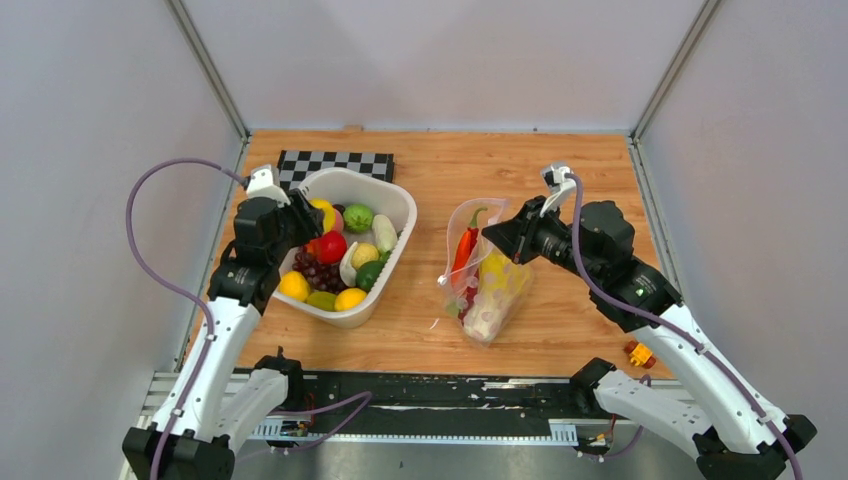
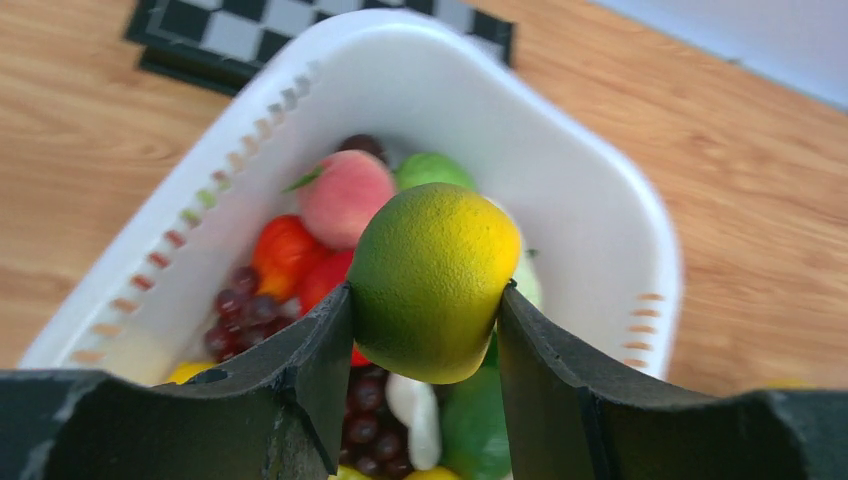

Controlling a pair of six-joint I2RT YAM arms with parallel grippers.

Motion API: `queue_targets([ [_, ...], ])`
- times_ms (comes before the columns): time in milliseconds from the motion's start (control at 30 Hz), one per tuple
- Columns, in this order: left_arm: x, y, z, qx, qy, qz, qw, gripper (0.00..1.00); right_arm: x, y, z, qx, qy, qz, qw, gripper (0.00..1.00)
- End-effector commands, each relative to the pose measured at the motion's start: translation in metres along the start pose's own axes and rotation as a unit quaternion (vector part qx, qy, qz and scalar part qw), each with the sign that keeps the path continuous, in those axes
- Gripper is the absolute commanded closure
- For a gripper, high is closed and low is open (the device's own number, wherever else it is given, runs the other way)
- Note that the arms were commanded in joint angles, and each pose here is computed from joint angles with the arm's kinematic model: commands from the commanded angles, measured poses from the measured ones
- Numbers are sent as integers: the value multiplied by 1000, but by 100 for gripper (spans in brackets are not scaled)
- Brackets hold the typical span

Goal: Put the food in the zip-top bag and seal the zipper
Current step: Pick up the fake fruit from the bin, then place the fake fruit in the zipper food storage bag.

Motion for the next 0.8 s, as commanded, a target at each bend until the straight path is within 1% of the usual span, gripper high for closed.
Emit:
queue_targets([
  [0,-45,20,-32,169,32,-77,982,76,-16,7,16,-40,6,-29,999,100],
  [67,-58,26,-44,233,42,-91,967,78,-15,8,16,-42,4,-30,999,100],
  [133,-73,36,-59,295,37,-114,948,79,-15,10,17,-44,3,-29,999,100],
  [200,-87,52,-76,361,-5,-148,921,79,-13,10,17,-47,0,-25,999,100],
  [300,-100,76,-99,419,-29,-186,888,79,-12,10,17,-50,-3,-20,999,100],
  [367,-107,87,-113,461,-32,-198,865,78,-13,11,18,-52,-1,-22,998,100],
  [433,-110,98,-128,500,-45,-193,843,77,-14,12,18,-44,-5,-24,999,100],
  [500,-109,104,-145,529,-63,-182,826,76,-15,13,18,-39,-8,-24,999,100],
  [600,-96,108,-172,566,-81,-152,806,75,-14,13,20,-53,-9,-23,998,100],
  [633,-93,108,-179,573,-81,-146,803,75,-14,13,20,-57,-11,-23,998,100],
  [767,-75,99,-200,582,-82,-119,800,75,-15,19,23,-63,-14,-35,997,100],
])
Point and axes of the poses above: each gripper's point midway between its finger pads, its own y axis back along the fingers, its own z axis along the line the jaws close on, x = y × z, the point moved 10 cm from there along y, back along the fingers, and after that the axes turned 11 degrees about -y, right-handed, at the moved point
